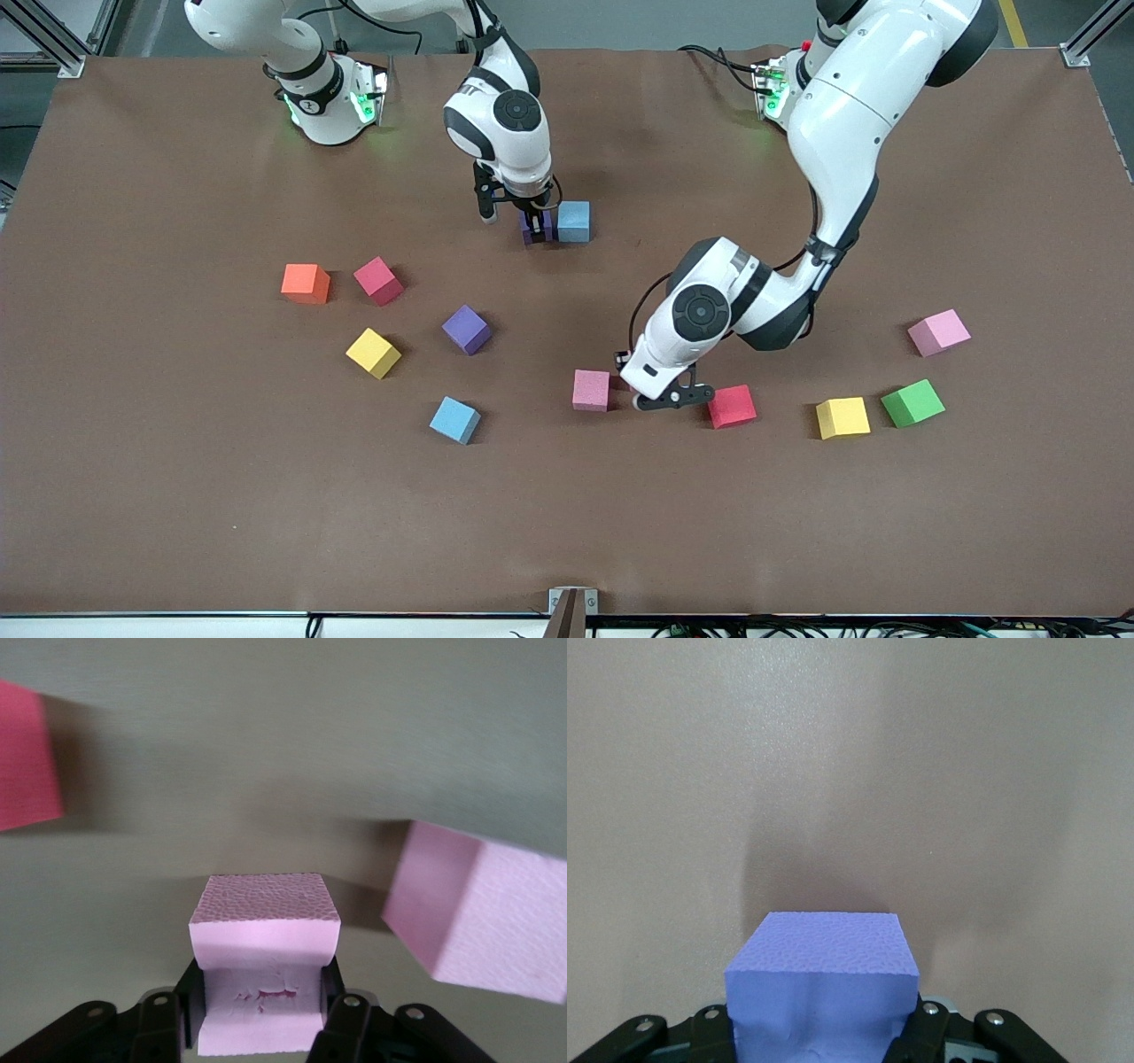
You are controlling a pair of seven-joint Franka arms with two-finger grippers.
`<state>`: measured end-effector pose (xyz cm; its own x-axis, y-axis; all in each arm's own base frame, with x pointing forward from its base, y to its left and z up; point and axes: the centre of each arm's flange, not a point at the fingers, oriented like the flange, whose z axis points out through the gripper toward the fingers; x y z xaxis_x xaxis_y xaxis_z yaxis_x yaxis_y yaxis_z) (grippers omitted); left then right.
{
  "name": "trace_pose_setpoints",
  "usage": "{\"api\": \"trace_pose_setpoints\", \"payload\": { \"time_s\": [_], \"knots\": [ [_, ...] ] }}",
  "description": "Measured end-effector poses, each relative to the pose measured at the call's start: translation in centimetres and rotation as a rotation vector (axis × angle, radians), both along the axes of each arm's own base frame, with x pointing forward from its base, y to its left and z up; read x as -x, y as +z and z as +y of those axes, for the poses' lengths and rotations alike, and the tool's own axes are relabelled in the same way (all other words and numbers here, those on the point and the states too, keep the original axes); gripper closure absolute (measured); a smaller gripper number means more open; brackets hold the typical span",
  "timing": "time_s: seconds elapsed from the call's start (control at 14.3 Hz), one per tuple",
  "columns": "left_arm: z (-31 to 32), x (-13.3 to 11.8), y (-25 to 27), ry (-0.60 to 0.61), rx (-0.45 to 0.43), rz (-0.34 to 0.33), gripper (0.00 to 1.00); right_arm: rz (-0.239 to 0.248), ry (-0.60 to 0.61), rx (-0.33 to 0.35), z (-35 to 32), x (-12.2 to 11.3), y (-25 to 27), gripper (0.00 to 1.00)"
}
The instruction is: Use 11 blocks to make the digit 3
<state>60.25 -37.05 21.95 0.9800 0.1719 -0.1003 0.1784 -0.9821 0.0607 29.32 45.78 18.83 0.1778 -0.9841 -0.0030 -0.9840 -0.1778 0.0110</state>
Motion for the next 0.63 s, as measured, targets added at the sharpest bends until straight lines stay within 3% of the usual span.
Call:
{"api": "trace_pose_setpoints", "payload": {
  "time_s": [0.28, 0.49, 0.63],
  "knots": [
    [4.2, 0.3, 3.7, 0.165, -0.079, 0.04, 0.52, 0.0, -0.013, 0.0, 0.4, 0.0, 0.0, 0.4],
    [6.2, 3.4, 6.6, 0.296, -0.128, 0.04, 0.52, -0.002, -0.013, -0.002, 0.7, 0.0, 0.0, 0.4],
    [6.4, 6.4, 7.4, 0.416, -0.116, 0.061, 0.52, -0.002, -0.012, -0.002, 0.8, -0.1, 0.0, 0.4]
  ]
}}
